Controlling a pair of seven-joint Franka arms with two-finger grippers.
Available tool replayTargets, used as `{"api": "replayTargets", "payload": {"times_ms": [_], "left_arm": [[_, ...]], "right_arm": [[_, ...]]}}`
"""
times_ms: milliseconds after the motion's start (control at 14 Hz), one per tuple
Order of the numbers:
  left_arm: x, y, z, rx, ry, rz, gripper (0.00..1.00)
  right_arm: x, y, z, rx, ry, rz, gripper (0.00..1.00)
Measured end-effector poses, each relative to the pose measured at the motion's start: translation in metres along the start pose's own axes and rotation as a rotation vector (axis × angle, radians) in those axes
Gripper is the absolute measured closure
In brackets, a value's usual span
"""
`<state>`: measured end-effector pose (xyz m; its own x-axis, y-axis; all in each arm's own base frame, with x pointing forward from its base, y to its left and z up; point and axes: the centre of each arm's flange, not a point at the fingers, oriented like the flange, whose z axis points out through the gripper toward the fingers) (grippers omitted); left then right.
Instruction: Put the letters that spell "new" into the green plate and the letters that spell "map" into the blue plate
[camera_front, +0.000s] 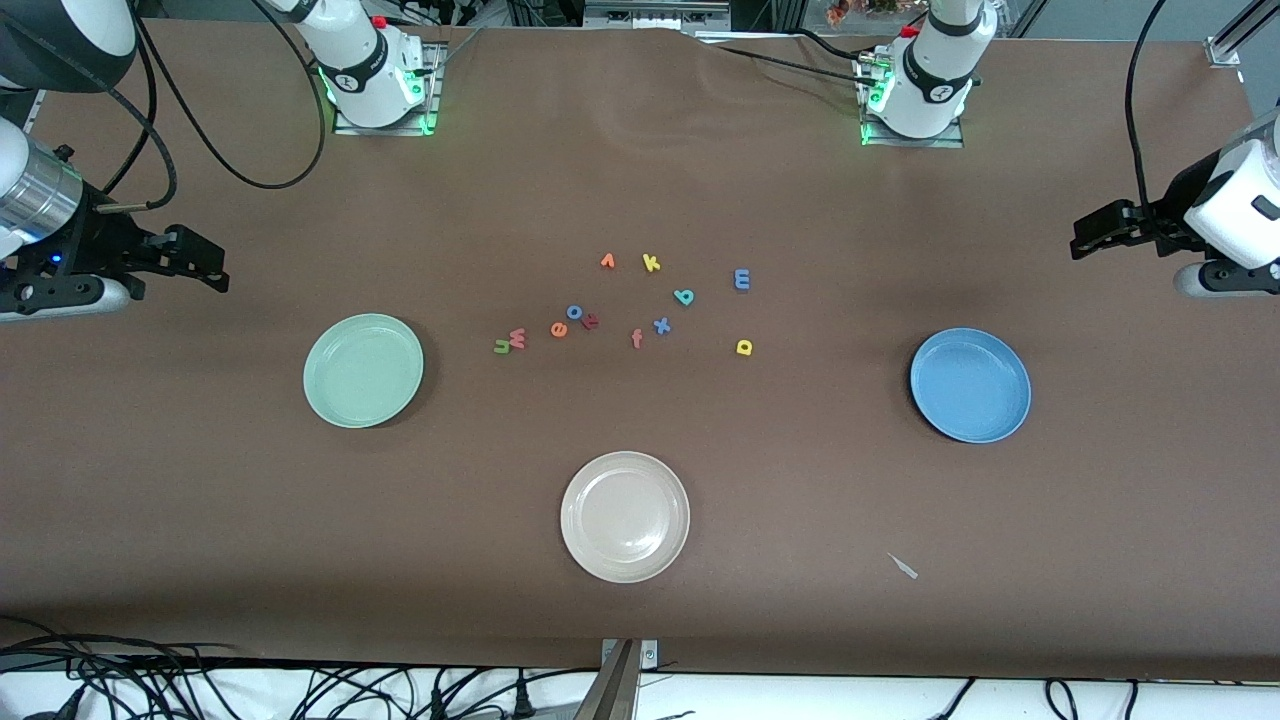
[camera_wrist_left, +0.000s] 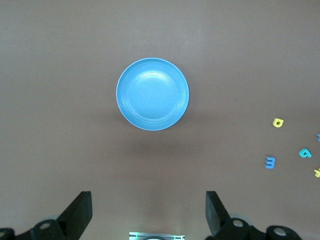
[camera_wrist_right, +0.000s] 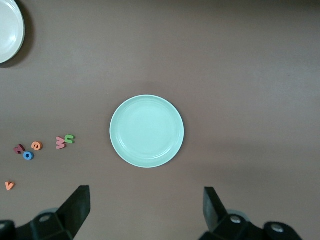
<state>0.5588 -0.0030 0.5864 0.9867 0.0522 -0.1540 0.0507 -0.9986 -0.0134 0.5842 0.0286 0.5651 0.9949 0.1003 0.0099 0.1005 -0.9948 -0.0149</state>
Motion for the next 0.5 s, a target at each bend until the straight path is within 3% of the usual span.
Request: {"api": "replayTargets", "payload": {"times_ms": [499], "left_arm": [[-0.001,0.022,0.002,0.006,-0.003,0.045,0.0]], "right_arm": [[0.0,0.0,0.0,0.0,-0.001,0.0,0.0]]}}
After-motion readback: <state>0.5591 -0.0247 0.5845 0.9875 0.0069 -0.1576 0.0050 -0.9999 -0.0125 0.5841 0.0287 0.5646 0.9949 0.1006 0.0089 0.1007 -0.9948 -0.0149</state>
